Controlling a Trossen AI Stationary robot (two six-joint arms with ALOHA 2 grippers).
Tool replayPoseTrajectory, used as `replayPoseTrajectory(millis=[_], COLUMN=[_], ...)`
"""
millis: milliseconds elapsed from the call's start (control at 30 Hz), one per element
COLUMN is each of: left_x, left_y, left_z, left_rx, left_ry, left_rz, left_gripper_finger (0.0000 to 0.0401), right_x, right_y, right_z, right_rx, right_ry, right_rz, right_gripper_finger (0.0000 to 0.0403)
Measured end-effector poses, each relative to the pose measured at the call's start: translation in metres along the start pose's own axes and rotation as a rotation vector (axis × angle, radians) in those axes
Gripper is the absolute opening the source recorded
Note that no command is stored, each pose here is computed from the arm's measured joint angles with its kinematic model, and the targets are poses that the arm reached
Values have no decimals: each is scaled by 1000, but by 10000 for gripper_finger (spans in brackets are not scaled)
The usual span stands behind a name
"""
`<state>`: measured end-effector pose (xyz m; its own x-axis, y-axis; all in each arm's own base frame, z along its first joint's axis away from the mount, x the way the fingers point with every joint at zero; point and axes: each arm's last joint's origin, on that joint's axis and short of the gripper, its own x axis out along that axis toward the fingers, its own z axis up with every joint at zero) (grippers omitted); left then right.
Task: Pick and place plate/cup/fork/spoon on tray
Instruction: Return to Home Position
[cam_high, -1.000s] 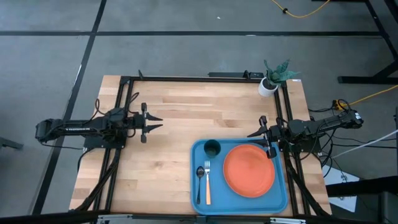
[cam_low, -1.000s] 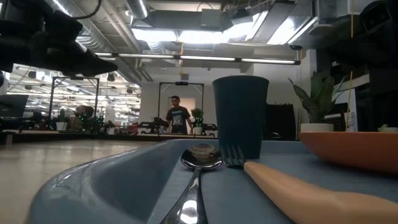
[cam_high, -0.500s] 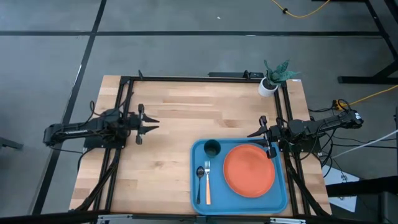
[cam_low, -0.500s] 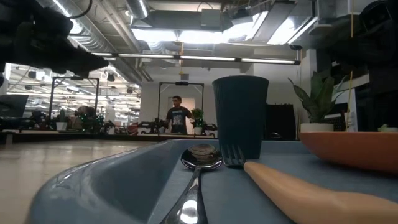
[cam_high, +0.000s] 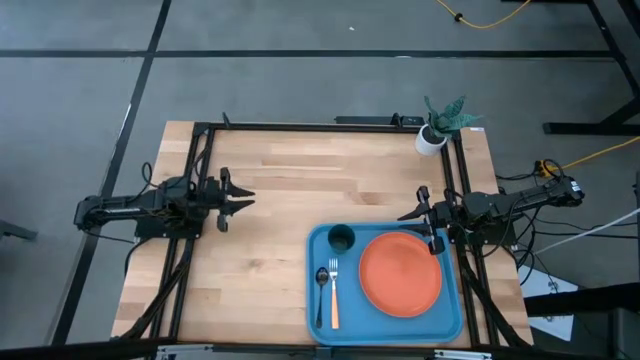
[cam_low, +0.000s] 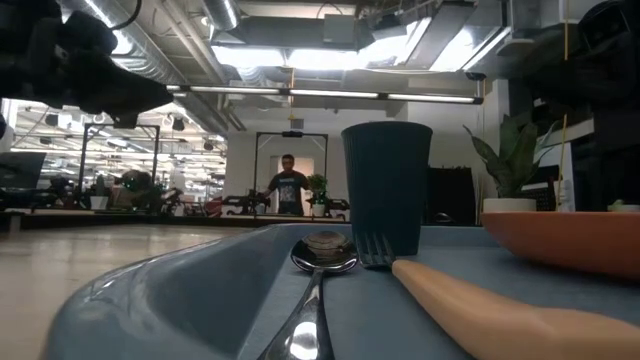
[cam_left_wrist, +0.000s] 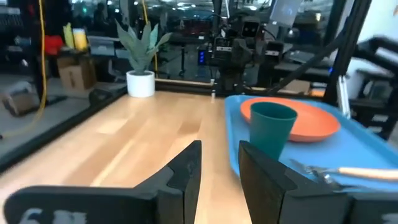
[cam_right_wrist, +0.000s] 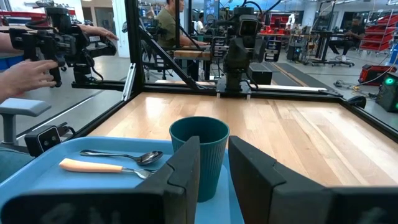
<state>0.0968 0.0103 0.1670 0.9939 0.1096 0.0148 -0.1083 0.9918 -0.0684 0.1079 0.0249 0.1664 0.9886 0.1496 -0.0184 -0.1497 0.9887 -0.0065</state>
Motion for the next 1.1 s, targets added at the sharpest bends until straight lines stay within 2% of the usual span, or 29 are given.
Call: replayPoseTrajectory(millis=[133, 1100], left_x=[0, 0], left_y=[-1, 0], left_z=[0, 0], left_rx=[-68, -71], left_ry=[-1, -5], left_rz=[-19, -8], left_gripper_finger=[98, 98], right_x=[0, 0], right_y=[0, 0], right_z=[0, 0], right_rx=[1, -1], right_ry=[0, 0], right_rz=[0, 0], right_gripper_finger=[90, 90])
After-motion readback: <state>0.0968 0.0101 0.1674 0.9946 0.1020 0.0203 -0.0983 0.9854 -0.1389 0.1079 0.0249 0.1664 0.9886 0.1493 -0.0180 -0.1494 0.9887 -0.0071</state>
